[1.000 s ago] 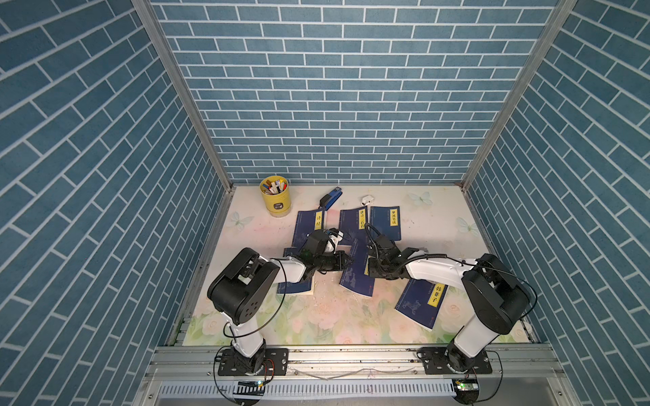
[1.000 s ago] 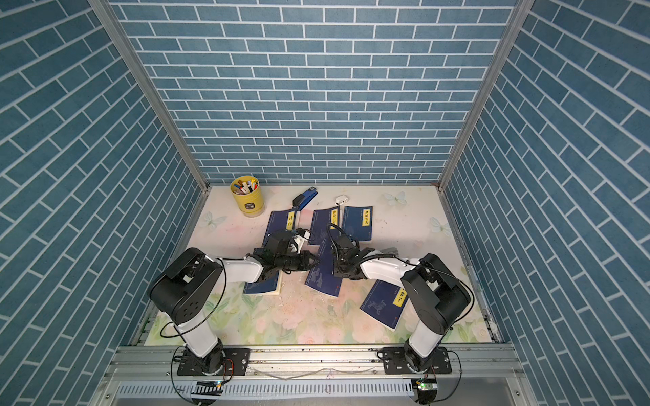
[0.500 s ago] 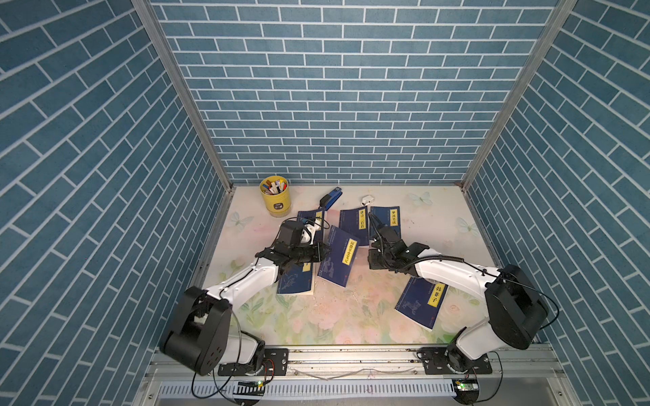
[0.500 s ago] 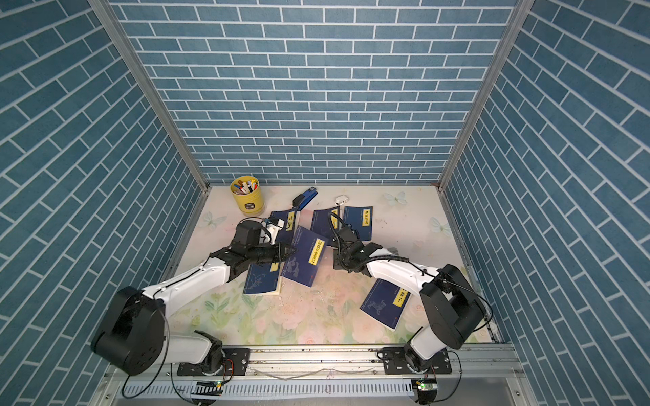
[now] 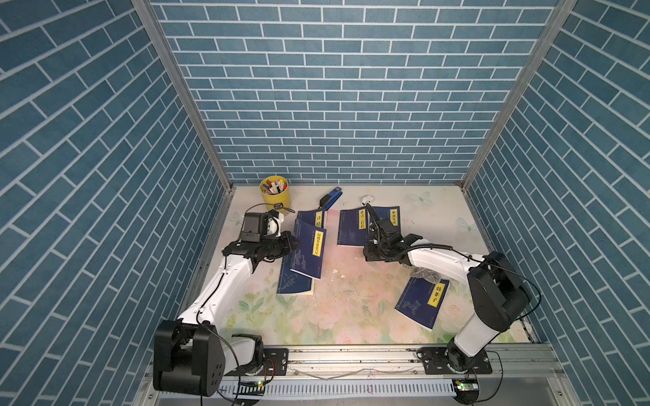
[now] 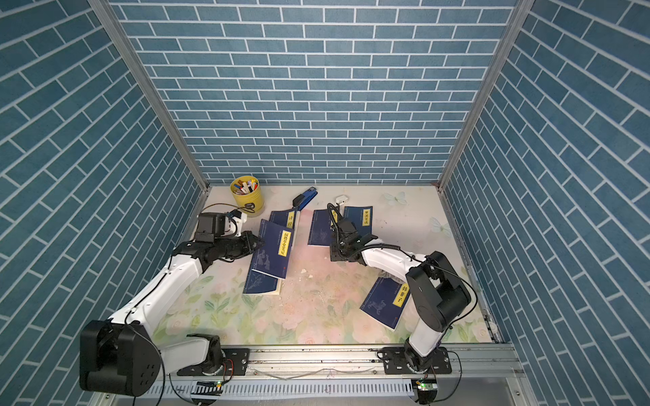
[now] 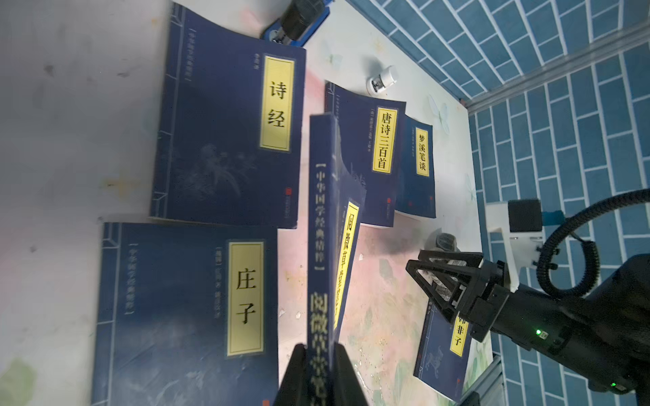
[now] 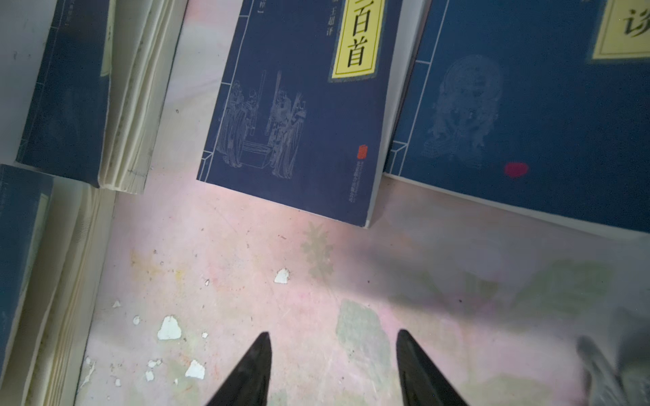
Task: Wipe the cover of the book
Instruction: Pick up the book from the center of the board, then place the book on the book.
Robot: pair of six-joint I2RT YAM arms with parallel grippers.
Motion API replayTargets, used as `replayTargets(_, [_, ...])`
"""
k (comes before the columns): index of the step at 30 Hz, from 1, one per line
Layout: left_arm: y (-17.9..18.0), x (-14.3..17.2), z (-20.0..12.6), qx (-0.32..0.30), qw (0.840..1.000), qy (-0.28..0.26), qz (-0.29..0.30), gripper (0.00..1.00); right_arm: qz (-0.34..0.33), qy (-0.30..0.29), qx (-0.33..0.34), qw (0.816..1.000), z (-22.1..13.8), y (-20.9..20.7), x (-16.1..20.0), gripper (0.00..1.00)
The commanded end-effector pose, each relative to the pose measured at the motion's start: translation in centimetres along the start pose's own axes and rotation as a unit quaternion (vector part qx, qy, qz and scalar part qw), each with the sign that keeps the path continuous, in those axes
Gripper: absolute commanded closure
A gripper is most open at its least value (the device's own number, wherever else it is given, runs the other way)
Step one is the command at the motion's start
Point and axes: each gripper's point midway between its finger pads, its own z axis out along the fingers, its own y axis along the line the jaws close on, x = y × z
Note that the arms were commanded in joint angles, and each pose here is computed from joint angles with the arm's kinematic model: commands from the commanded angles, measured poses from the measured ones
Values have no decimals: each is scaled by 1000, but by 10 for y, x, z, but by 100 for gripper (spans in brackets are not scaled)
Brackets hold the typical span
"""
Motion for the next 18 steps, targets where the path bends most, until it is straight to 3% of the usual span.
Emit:
replayTargets(1, [-1, 1, -15, 11, 1000, 17, -3, 100, -11, -19, -27, 999, -3, 8, -20, 43])
replayTargets(10, [60, 22, 6, -105, 992, 65, -26, 100, -27, -31, -28, 999, -5, 3, -30, 42])
replayTargets(18, [87, 41, 33, -120, 986, 104, -44, 100, -28, -32, -24, 999, -7, -1, -28, 41])
